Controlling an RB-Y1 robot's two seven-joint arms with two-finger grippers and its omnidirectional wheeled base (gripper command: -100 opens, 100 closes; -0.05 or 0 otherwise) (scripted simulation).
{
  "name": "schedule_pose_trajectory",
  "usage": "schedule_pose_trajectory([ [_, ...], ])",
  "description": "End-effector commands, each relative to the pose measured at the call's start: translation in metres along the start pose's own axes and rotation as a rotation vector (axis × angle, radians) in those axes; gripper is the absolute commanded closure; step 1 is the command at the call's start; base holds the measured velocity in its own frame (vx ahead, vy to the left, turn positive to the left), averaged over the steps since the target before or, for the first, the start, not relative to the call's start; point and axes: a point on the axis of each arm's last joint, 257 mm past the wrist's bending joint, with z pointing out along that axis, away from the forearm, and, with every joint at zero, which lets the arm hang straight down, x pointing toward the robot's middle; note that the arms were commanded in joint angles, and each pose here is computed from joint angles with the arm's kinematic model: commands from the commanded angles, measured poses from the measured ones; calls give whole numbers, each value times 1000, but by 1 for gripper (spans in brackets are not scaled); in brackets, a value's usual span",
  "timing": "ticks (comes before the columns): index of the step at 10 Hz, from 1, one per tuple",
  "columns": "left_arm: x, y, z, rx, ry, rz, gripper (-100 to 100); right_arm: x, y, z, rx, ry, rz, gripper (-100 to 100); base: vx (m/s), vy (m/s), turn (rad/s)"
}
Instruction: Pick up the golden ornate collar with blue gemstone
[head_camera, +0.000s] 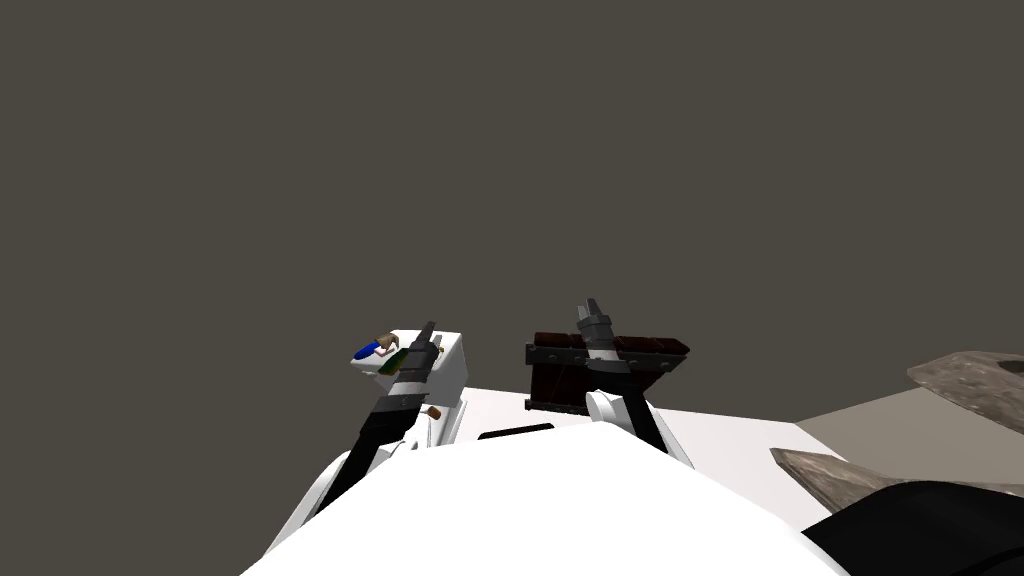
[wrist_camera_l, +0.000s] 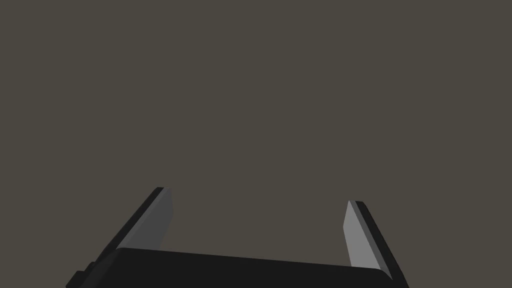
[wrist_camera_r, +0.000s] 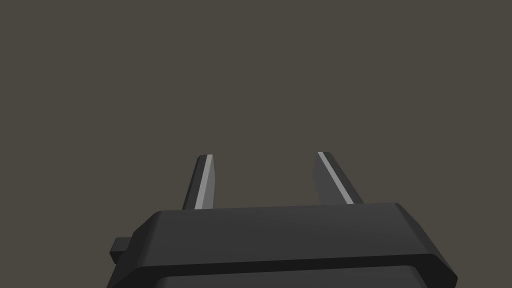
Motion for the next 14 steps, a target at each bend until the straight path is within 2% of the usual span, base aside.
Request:
schedule_pose_trajectory([
  [1,5,11,-5,-49,16,-13,-100,0,0,0,0,0,0,0,-69,-23,-10],
  [8,26,65,-32,-277,63,-37,-100,0,0,0,0,0,0,0,-32,11,-10],
  [14,34,120,-68,-496,102,17,-100,0,0,0,0,0,0,0,42,62,-4],
])
